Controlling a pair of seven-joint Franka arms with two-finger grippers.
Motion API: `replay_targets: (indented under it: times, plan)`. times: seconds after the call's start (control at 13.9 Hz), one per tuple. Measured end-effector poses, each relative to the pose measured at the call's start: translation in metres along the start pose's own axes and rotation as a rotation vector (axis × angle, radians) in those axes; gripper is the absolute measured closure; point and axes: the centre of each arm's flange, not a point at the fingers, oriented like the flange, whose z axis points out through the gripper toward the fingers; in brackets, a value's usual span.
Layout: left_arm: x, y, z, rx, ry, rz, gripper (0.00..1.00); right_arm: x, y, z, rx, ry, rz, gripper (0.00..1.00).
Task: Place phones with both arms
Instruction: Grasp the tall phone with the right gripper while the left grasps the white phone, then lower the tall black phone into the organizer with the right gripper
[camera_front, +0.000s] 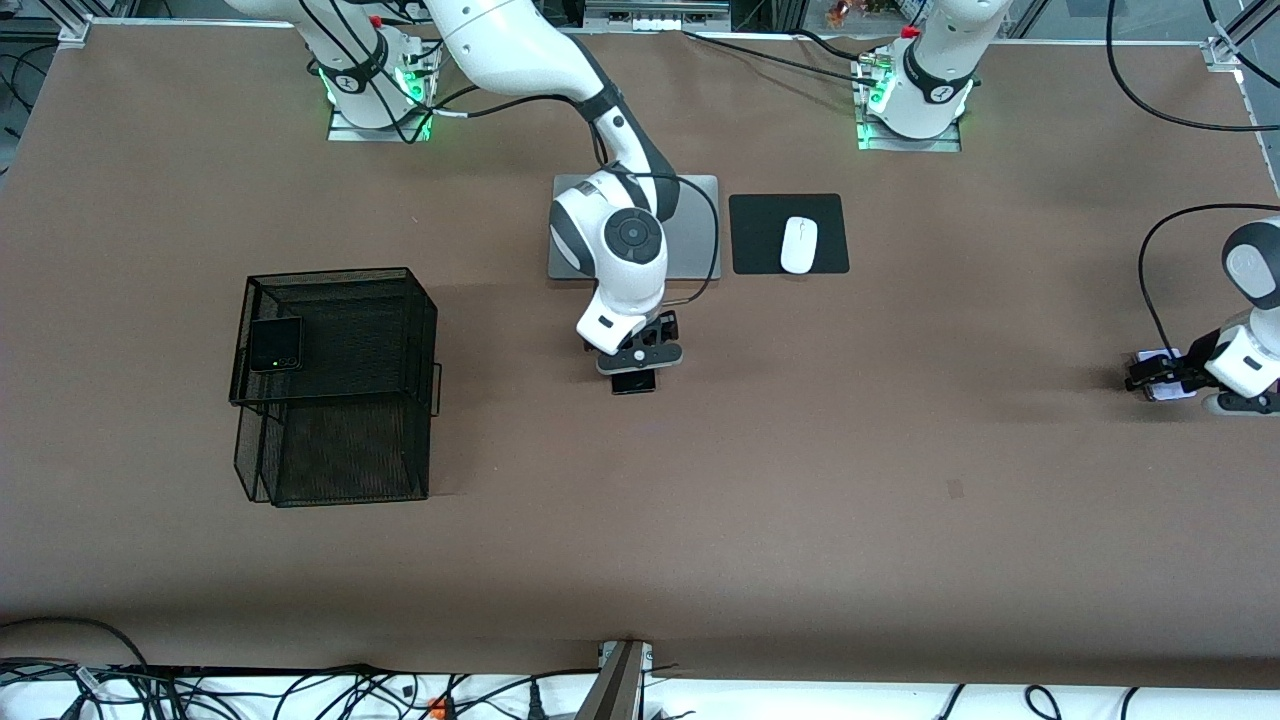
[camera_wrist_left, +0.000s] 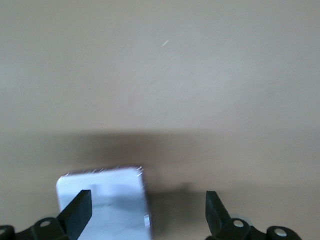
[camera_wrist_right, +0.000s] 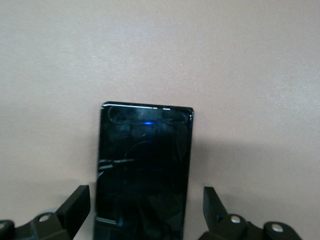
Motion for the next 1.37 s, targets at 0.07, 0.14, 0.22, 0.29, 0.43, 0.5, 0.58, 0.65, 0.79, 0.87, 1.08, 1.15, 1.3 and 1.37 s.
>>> replay_targets:
  times: [0.07,0.14,0.22,0.29,0.43,0.5,0.58,0.65,0.79,0.87,1.08,1.15,1.3,1.37]
  plan:
    - [-0.004,-0.005,0.005,-0.007,-0.001,-0.010,0.00,-0.002,0.000,0.005,0.002,0.005,-0.001,0.00]
    - [-0.005,-0.006,0.009,-0.011,0.001,-0.014,0.00,-0.004,0.000,0.009,0.003,0.007,-0.003,0.00]
    - [-0.005,-0.006,0.011,-0.013,0.002,-0.014,0.00,-0.004,-0.001,0.010,0.006,0.009,-0.002,0.00]
    - [-0.005,-0.006,0.011,-0.009,0.003,-0.011,0.00,-0.004,-0.001,0.010,0.013,0.007,0.005,0.02]
    - [-0.007,-0.011,0.010,0.013,-0.001,0.004,0.00,-0.003,-0.002,0.008,0.027,0.005,0.016,0.11]
    - [-0.007,-0.014,0.009,0.018,0.001,0.002,0.00,-0.002,-0.002,0.004,0.033,0.005,0.018,0.20]
    - [-0.008,-0.018,0.007,0.021,0.003,-0.003,0.00,-0.002,-0.003,0.001,0.038,0.007,0.020,0.20]
    - [-0.010,-0.022,0.007,0.025,0.003,-0.010,0.00,-0.001,-0.004,-0.003,0.042,0.008,0.021,0.20]
    - [-0.018,-0.033,0.009,0.032,-0.007,-0.026,0.00,0.003,-0.004,-0.021,0.045,-0.008,0.025,0.20]
    - [-0.021,-0.036,0.010,0.033,-0.011,-0.032,0.00,0.008,0.000,-0.040,0.045,-0.019,0.032,0.20]
    - [-0.021,-0.036,0.011,0.032,-0.012,-0.036,0.00,0.028,0.032,-0.117,0.041,-0.057,0.077,0.20]
    - [-0.021,-0.036,0.011,0.032,-0.012,-0.038,0.00,0.036,0.052,-0.144,0.035,-0.072,0.095,0.20]
    - [-0.021,-0.035,0.011,0.032,-0.013,-0.039,0.00,0.049,0.109,-0.188,0.003,-0.127,0.120,0.20]
    - [-0.020,-0.034,0.011,0.031,-0.013,-0.040,0.00,0.057,0.145,-0.204,-0.015,-0.152,0.135,0.20]
